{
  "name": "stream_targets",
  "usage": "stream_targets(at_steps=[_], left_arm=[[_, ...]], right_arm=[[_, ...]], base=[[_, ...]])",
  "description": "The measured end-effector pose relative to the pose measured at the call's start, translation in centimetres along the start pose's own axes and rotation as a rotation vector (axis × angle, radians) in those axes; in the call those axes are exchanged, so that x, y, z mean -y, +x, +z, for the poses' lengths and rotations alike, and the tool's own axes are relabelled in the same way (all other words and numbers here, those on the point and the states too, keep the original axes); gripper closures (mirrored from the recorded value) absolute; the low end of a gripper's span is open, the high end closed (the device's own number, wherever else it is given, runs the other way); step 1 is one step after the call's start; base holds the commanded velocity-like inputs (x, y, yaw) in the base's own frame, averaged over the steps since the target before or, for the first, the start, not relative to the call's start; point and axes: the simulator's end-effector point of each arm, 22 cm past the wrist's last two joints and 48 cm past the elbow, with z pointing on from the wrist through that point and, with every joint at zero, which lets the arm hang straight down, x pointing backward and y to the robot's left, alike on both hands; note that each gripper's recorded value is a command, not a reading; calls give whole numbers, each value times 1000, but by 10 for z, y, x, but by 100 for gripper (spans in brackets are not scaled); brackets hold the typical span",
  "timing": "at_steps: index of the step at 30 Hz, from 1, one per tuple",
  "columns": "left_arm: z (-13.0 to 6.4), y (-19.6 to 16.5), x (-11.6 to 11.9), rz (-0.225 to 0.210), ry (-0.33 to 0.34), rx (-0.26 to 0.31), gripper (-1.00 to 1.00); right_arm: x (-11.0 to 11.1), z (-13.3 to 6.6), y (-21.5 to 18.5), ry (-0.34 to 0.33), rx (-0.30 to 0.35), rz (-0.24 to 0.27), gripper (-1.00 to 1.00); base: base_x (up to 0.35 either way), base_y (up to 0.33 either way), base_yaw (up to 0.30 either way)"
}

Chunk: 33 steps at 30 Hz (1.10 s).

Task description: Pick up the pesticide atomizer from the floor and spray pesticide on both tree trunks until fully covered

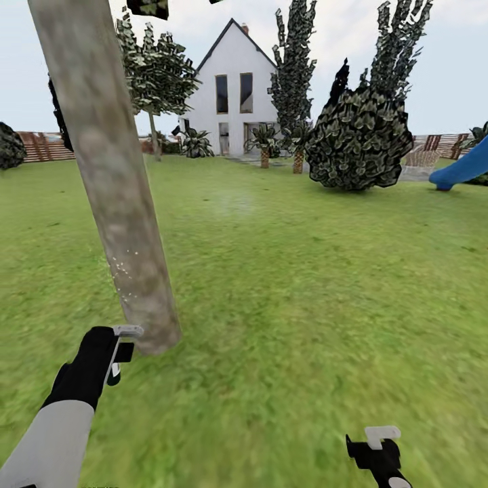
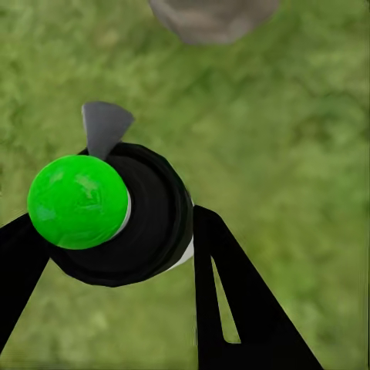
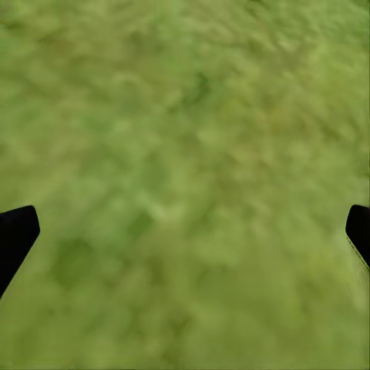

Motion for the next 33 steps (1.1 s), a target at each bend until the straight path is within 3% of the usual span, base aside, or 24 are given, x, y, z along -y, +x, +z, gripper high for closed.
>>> stream_targets(at_steps=[11, 23, 33], left_arm=[[0, -1, 2, -2, 4, 3, 100], [0, -1, 1, -1, 2, 3, 100], [0, 0, 1, -2, 2, 2, 100]], right_arm=[[0, 0, 0, 0, 0, 0, -100], [-1, 0, 1, -3, -1, 0, -100], [-1, 0, 1, -2, -1, 1, -100]], base=[[142, -269, 264], [139, -269, 16], [91, -269, 267]])
